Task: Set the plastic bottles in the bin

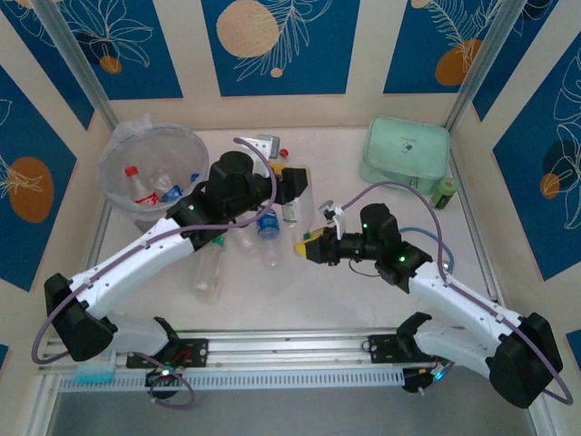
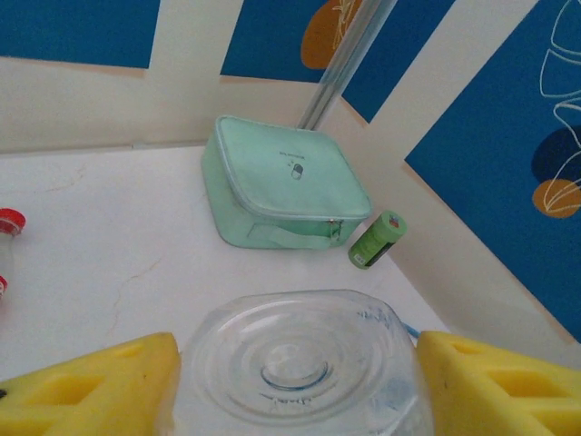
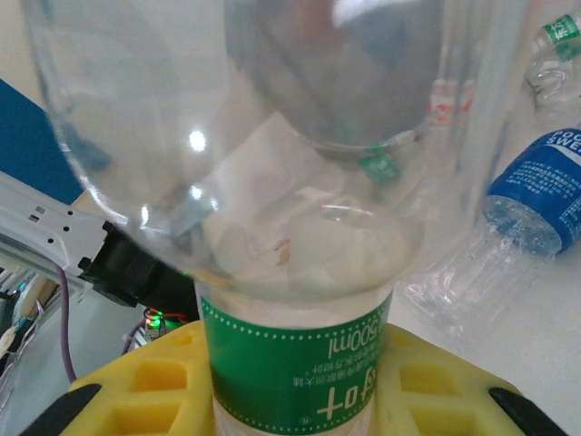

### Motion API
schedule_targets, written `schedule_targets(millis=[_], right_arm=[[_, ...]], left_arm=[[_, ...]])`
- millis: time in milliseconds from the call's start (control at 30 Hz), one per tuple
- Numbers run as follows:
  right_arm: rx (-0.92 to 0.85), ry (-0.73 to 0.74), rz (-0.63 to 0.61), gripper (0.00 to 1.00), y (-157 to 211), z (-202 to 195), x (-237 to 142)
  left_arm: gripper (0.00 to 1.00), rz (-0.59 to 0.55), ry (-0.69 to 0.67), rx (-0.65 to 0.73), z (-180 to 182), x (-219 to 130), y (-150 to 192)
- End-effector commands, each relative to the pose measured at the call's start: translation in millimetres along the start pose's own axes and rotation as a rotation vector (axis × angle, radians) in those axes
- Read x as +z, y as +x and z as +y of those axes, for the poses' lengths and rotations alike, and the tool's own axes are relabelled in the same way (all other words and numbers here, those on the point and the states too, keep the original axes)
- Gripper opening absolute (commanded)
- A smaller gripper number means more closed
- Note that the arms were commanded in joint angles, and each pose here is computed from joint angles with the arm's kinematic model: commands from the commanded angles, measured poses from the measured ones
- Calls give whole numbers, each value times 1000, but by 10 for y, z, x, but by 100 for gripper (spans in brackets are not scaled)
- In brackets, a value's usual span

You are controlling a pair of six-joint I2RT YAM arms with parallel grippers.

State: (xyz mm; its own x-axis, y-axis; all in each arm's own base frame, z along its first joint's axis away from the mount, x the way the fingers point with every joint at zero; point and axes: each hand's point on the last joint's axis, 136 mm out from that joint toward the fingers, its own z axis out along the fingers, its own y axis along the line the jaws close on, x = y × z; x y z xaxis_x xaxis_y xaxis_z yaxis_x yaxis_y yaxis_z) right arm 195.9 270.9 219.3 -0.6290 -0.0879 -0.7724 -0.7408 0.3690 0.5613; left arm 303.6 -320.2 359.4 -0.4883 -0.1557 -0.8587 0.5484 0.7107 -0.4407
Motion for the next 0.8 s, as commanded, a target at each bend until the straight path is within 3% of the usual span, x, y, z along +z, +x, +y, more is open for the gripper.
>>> schedule_targets(millis=[0, 167, 233, 300, 333, 467, 767], right_arm=[[-47, -39, -20, 0, -132, 121, 23], [-42, -29, -14, 1, -137, 108, 55], [-33, -30, -6, 22, -152, 112, 64], [-32, -21, -5, 57, -180, 106, 67], [-33, -6, -4, 69, -189, 84, 67], [-45, 76, -27, 96, -262, -27, 18], [-1, 164, -45, 99, -251, -240, -75]], left_arm=[[53, -49, 6, 6, -83, -77, -176], [44, -56, -16, 18, -43, -121, -199], [43, -59, -26, 31, -29, -144, -218], [42, -62, -44, 49, -1, -176, -255], [41, -68, -57, 62, 16, -204, -290], [38, -102, -117, 116, 117, -397, -524], [28, -280, -351, 144, 764, -1280, -1345]])
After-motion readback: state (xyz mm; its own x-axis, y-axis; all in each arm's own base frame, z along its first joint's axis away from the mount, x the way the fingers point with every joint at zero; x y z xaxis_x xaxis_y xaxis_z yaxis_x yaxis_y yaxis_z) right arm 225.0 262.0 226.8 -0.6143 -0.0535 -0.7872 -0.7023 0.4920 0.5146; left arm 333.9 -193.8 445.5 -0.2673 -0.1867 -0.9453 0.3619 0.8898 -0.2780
